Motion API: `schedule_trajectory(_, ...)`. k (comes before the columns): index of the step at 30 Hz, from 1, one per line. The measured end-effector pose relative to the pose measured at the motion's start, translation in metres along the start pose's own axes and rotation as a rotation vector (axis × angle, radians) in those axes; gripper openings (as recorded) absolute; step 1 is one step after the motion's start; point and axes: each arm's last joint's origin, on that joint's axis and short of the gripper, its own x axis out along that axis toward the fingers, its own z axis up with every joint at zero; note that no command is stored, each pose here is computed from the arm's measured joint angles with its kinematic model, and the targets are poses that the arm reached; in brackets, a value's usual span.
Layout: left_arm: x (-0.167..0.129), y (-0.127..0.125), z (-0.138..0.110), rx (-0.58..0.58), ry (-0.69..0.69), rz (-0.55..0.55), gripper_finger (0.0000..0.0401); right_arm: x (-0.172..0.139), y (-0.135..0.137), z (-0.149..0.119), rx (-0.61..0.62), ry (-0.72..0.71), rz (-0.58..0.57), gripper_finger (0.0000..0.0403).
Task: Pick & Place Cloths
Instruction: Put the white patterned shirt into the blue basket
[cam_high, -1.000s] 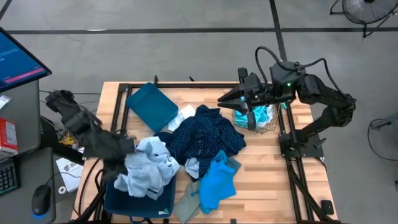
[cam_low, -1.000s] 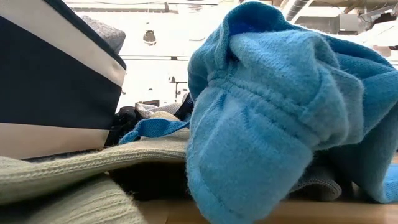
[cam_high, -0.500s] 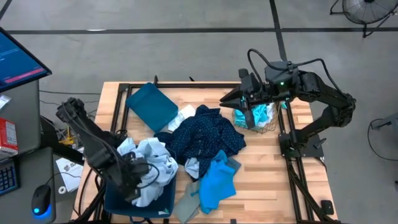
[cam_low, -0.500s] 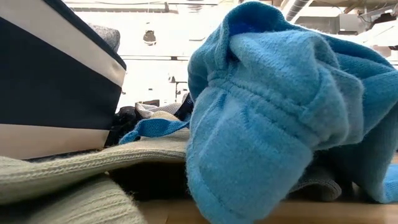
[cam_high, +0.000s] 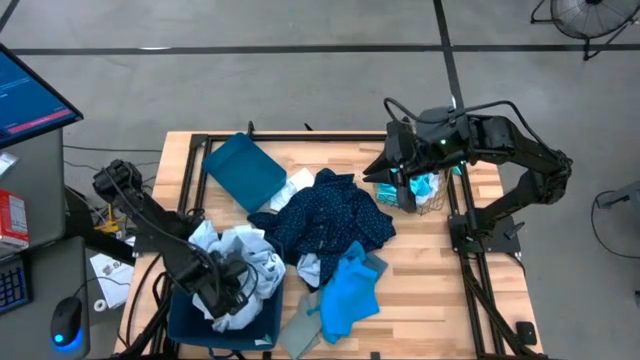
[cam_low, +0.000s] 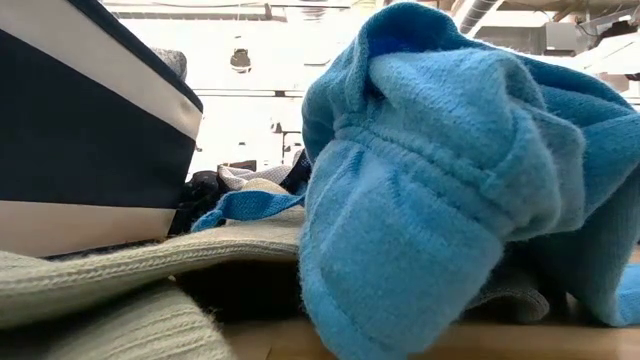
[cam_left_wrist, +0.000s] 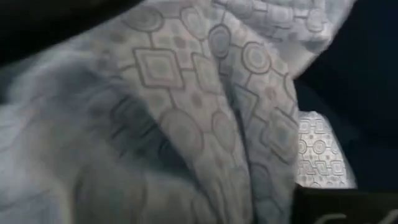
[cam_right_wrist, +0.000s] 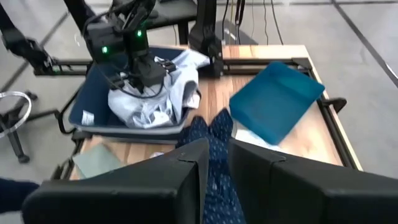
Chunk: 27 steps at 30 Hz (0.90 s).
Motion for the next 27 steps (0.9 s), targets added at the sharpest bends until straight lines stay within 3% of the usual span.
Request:
schedule_trajectory(5,0.013,-0.002,-0.005,-0.024,0.026,-0.115,0.0076,0.000,0.000,-0.004,-0.043,0.042,0.001,0.0060)
schedule_trajectory(10,0.018,-0.002,-0.006,-0.034,0.035,-0.152,0.0154,0.000,0.000,-0.006,-0.100,0.058,0.003,0.0060)
schedule_trajectory(15,0.016,-0.006,-0.001,-0.164,0.153,-0.213,0.0214,0.000,0.000,-0.007,-0.152,0.075,0.006,0.0060)
schedule_trajectory(20,-0.016,-0.020,0.016,-0.196,0.102,-0.375,0.0226,0.000,-0.001,-0.008,-0.165,0.080,0.005,0.0060)
schedule_trajectory(27,-0.079,-0.024,0.035,-0.203,-0.003,-0.617,0.0208,-0.001,-0.005,-0.011,-0.172,0.115,-0.006,0.0060)
